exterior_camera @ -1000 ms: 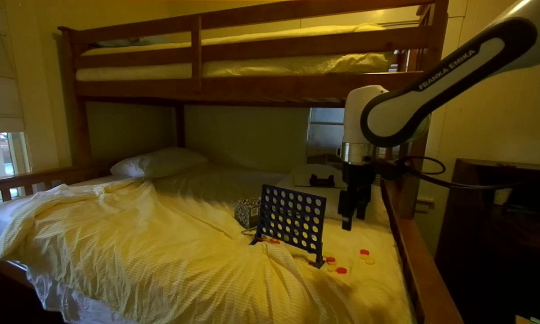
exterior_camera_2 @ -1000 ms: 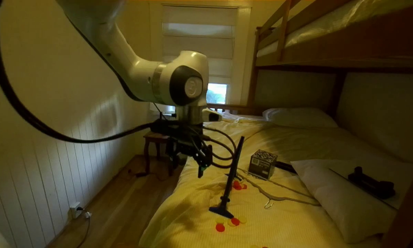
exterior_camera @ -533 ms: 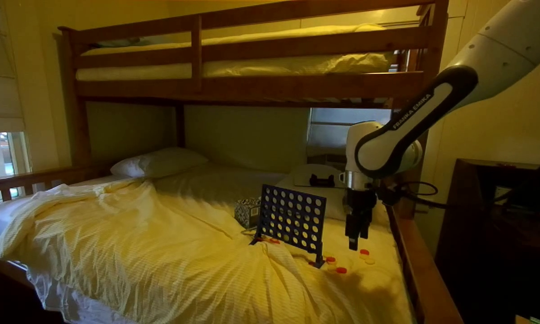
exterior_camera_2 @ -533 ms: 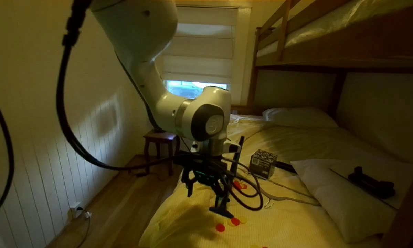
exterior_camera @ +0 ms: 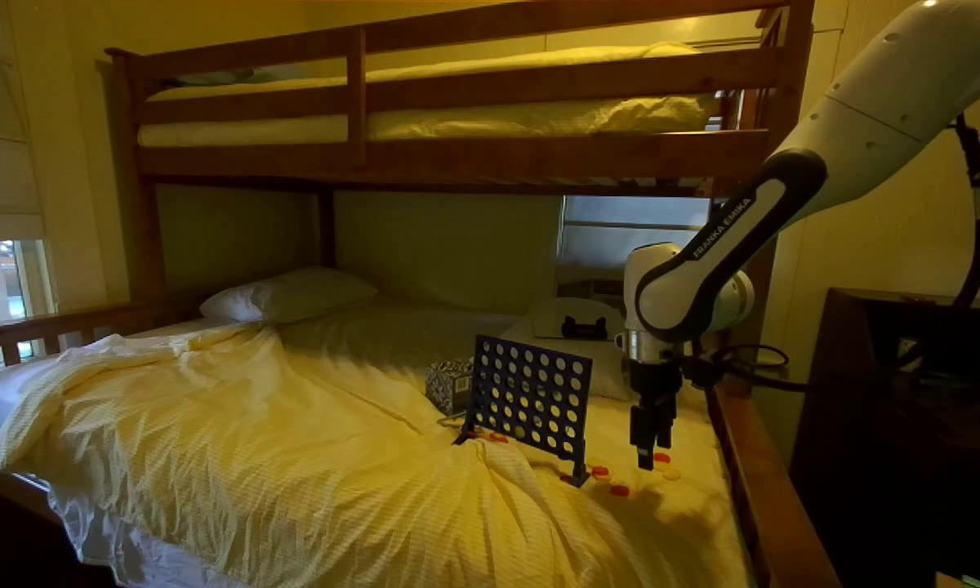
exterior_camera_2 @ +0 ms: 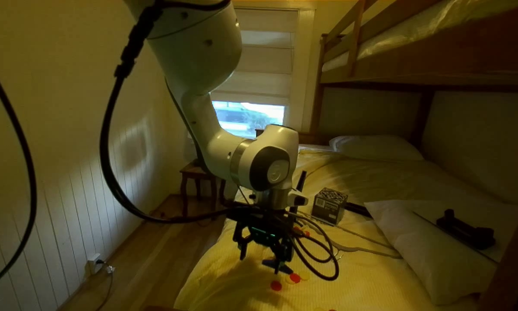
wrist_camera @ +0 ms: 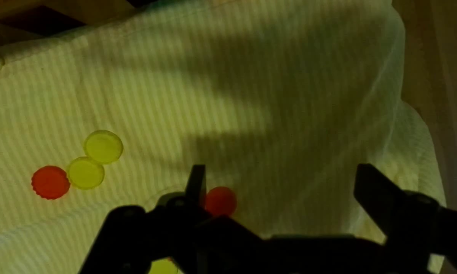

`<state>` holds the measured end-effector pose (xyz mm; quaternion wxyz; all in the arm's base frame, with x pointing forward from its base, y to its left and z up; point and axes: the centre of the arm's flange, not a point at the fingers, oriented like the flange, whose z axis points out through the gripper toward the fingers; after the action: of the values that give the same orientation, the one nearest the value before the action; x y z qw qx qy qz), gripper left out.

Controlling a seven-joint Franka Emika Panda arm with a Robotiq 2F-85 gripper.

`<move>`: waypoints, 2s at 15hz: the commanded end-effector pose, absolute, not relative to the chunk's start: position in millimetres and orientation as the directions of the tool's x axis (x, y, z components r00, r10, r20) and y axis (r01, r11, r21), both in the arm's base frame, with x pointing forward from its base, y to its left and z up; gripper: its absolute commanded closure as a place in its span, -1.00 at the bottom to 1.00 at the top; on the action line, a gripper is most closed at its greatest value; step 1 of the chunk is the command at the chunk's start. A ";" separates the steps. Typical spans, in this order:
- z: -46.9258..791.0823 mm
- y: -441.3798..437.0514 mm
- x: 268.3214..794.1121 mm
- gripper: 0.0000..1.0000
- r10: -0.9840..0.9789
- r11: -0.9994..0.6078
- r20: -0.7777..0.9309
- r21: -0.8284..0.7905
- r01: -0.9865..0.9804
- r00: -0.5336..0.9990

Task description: Put the orange chip into the connect four game

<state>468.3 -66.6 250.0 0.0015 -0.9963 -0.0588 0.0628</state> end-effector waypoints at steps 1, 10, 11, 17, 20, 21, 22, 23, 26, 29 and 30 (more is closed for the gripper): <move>244.1 -67.4 471.6 -1.00 0.129 -0.991 -0.125 0.000 0.130 0.984; 183.7 -97.7 489.7 -1.00 0.279 -0.960 -0.103 -0.041 0.277 0.955; 177.8 -101.9 492.8 -1.00 0.294 -0.956 -0.093 -0.044 0.291 0.951; 155.4 -108.8 515.6 -1.00 0.377 -0.925 -0.031 -0.067 0.375 0.926; 150.4 -105.4 524.5 -0.93 0.408 -0.910 -0.018 -0.082 0.405 0.913; 149.1 -104.4 527.8 -0.77 0.417 -0.906 -0.013 -0.085 0.415 0.909; 147.0 -102.8 529.9 -0.57 0.426 -0.902 -0.012 -0.090 0.423 0.905; 146.0 -101.8 531.4 -0.39 0.434 -0.898 -0.012 -0.092 0.431 0.901; 142.3 -100.4 534.5 0.08 0.447 -0.891 -0.010 -0.099 0.444 0.895; 140.2 -101.2 535.9 0.49 0.455 -0.886 -0.010 -0.100 0.452 0.890; 140.4 -101.5 535.7 0.61 0.457 -0.886 -0.009 -0.098 0.454 0.890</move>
<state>530.1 -98.2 144.6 0.0382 -0.9728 -0.2275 0.0220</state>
